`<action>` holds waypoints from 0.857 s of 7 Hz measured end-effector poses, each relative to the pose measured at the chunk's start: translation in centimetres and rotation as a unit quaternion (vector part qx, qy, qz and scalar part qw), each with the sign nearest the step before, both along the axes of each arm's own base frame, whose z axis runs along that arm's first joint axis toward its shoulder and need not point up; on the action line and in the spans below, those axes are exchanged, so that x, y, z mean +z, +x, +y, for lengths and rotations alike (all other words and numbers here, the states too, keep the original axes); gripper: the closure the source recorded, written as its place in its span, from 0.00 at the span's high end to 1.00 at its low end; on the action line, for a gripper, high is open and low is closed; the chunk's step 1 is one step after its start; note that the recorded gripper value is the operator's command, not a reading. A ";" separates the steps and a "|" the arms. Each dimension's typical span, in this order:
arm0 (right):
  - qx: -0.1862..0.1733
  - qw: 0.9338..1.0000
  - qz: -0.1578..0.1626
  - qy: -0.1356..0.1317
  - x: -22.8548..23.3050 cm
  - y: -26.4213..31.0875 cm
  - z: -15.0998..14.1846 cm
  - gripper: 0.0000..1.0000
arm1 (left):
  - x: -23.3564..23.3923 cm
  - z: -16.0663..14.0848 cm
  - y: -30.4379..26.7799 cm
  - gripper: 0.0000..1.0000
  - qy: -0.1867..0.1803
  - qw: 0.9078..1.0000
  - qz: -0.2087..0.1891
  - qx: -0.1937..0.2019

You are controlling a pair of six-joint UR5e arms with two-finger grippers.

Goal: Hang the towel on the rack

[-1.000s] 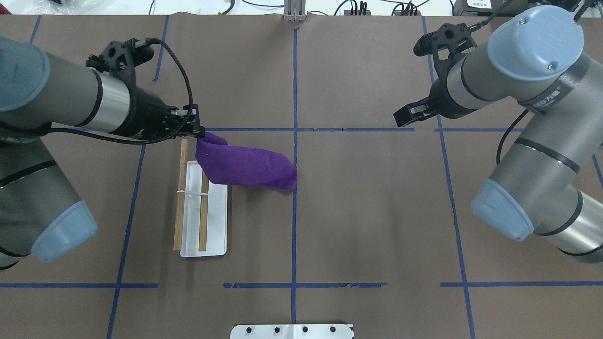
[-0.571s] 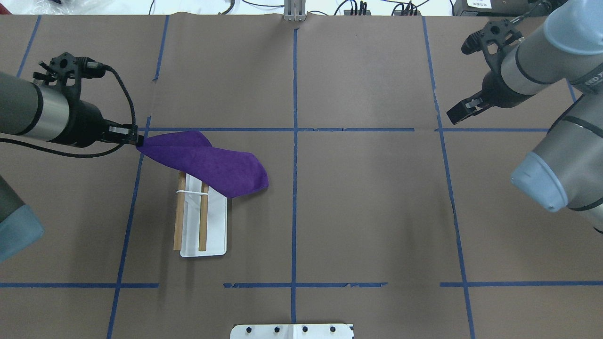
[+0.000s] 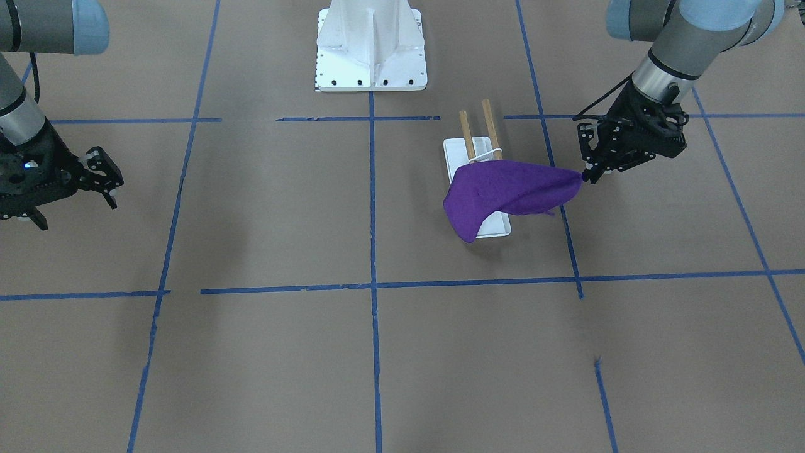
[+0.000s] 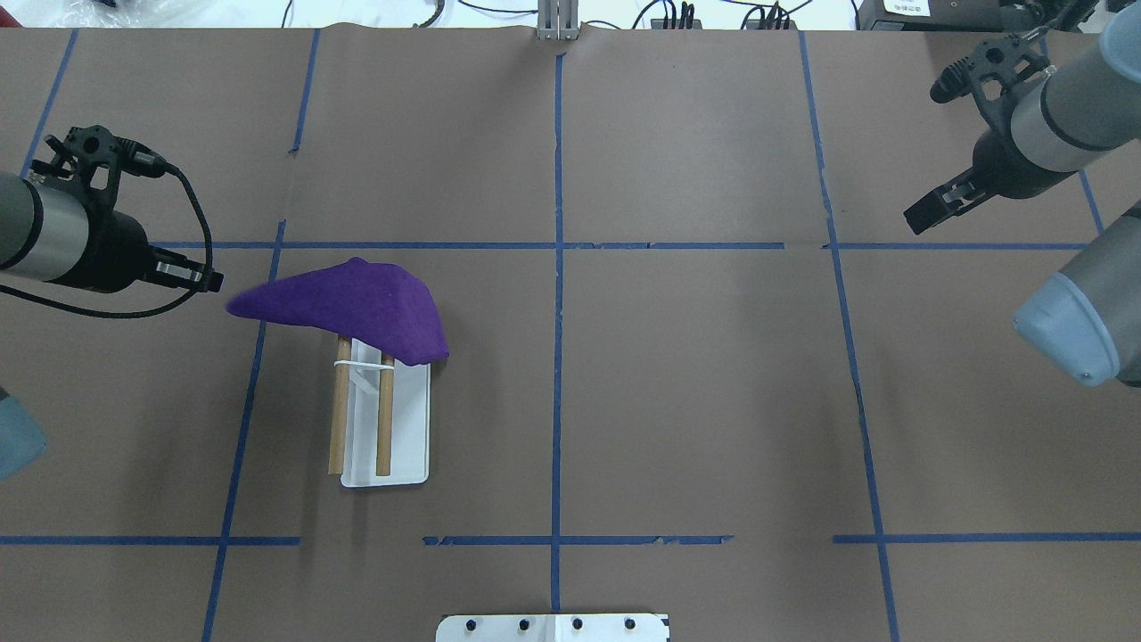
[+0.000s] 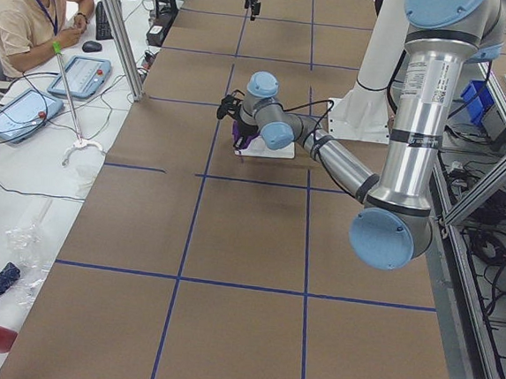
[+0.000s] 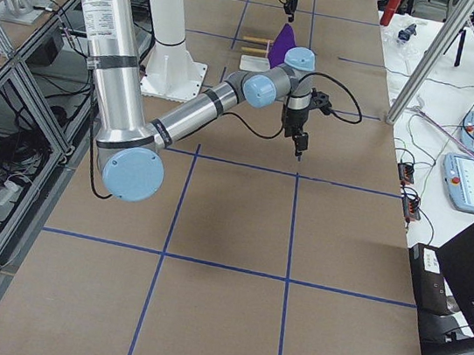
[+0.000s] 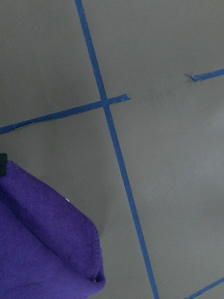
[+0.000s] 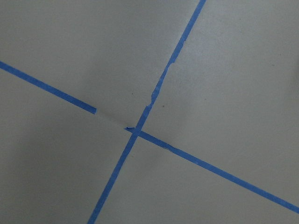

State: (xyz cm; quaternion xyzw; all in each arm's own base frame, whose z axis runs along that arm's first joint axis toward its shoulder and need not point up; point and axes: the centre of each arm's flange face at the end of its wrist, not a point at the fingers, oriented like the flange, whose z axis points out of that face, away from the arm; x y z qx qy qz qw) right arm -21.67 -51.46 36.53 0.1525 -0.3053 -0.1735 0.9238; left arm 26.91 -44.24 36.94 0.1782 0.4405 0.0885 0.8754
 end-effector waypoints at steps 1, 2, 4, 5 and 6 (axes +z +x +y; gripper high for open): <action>0.005 1.000 0.000 -0.007 0.5 0.6 -0.5 1.00 | 0.4 -0.2 0.0 1.00 0.010 1.000 -0.005 0.006; 0.012 1.000 -0.003 -0.021 1.4 1.7 -1.1 1.00 | 1.0 -0.8 -0.6 1.00 0.027 0.999 -0.015 0.014; 0.046 0.996 -0.005 -0.074 6.0 6.6 -1.6 1.00 | 3.9 -4.5 -6.5 1.00 0.063 0.996 -0.062 0.026; 0.068 0.992 0.003 -0.109 9.8 9.5 -0.9 1.00 | 6.1 -6.5 -10.6 1.00 0.061 0.994 -0.082 0.029; 0.091 0.984 0.016 -0.150 14.5 12.5 0.3 1.00 | 9.2 -8.3 -15.4 1.00 0.061 0.992 -0.106 0.032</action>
